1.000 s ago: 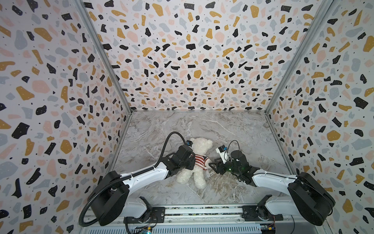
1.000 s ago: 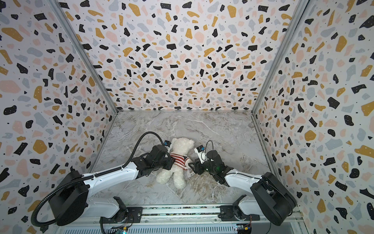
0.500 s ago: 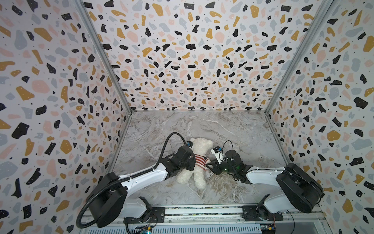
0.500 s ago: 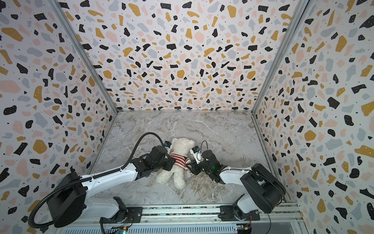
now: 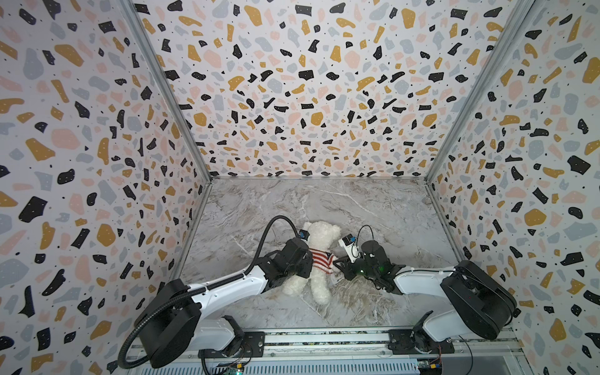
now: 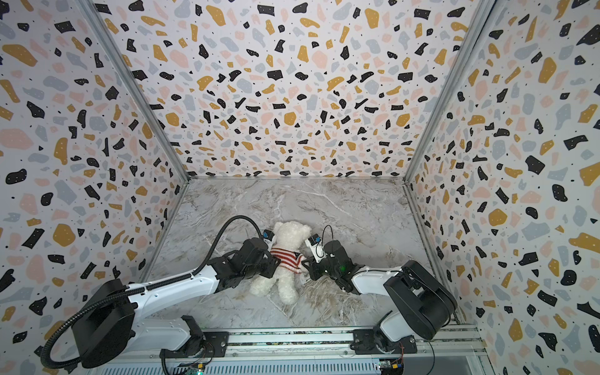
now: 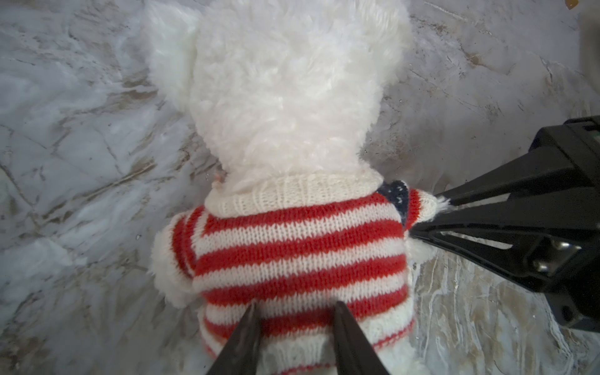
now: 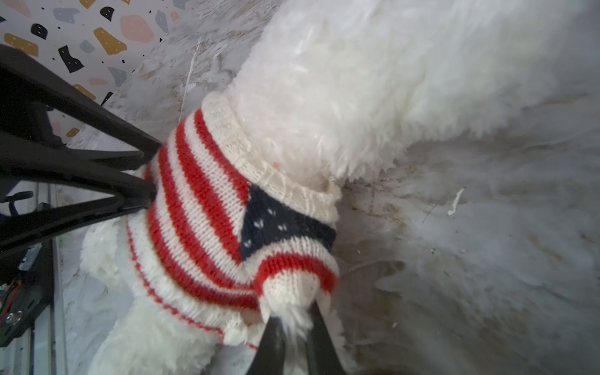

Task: Dress the teddy bear
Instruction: 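Grasp the sweater sleeve cuff with the right gripper while left holds the back hem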

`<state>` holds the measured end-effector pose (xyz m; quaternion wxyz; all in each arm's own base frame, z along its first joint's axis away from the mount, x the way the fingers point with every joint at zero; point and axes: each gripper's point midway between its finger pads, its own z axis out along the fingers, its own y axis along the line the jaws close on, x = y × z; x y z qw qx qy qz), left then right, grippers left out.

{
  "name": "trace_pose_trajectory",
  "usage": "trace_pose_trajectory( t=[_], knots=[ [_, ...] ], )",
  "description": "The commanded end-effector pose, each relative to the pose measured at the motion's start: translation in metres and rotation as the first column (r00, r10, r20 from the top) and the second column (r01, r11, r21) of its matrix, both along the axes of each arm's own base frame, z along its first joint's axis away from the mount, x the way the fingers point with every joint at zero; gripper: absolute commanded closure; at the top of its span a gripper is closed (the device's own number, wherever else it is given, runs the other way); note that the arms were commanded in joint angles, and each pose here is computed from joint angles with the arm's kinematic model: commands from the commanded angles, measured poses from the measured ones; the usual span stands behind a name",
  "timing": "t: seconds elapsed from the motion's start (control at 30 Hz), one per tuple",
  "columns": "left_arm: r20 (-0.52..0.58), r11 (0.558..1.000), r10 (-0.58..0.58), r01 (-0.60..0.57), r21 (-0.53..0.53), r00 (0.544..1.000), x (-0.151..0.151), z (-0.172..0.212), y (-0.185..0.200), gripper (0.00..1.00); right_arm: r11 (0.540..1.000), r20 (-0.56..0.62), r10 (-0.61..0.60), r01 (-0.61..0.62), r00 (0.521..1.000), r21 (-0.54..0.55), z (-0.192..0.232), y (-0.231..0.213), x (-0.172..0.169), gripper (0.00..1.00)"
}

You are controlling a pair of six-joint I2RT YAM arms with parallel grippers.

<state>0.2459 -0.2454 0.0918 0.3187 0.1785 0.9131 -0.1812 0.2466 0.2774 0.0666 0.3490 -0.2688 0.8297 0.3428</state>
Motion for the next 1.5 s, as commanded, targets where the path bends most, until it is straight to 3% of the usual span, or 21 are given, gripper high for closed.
trace_pose_trajectory(
  t=[0.0, 0.17, 0.6, 1.0, 1.33, 1.47],
  knots=[
    [-0.037, 0.997, 0.001, 0.002, 0.082, 0.999, -0.015, -0.019, 0.016, 0.60, 1.000, 0.044, -0.002, 0.001, 0.999, 0.021, 0.016, 0.003, 0.004, 0.94],
    [-0.058, 0.992, 0.001, 0.007, 0.126, 0.998, -0.027, -0.034, 0.025, 0.60, 1.000, 0.049, -0.010, 0.009, 0.999, 0.021, 0.016, 0.001, 0.003, 1.00],
    [-0.086, 0.994, -0.047, 0.055, 0.099, 0.995, -0.048, -0.026, 0.021, 0.60, 1.000, 0.054, -0.022, 0.021, 0.998, 0.018, 0.016, -0.003, 0.001, 1.00],
    [0.025, 0.992, -0.008, 0.011, -0.129, 1.000, -0.032, 0.044, -0.002, 0.58, 1.000, 0.077, -0.012, 0.011, 0.997, 0.011, 0.021, -0.004, -0.003, 1.00],
    [0.042, 0.996, -0.017, 0.021, -0.086, 0.999, -0.011, 0.045, -0.022, 0.56, 1.000, 0.084, -0.006, 0.004, 0.996, 0.022, 0.023, -0.001, -0.003, 1.00],
    [0.040, 1.000, -0.012, 0.012, -0.022, 0.999, -0.004, 0.034, -0.022, 0.56, 1.000, 0.089, -0.002, -0.001, 0.996, 0.025, 0.026, 0.000, -0.003, 1.00]
  ],
)
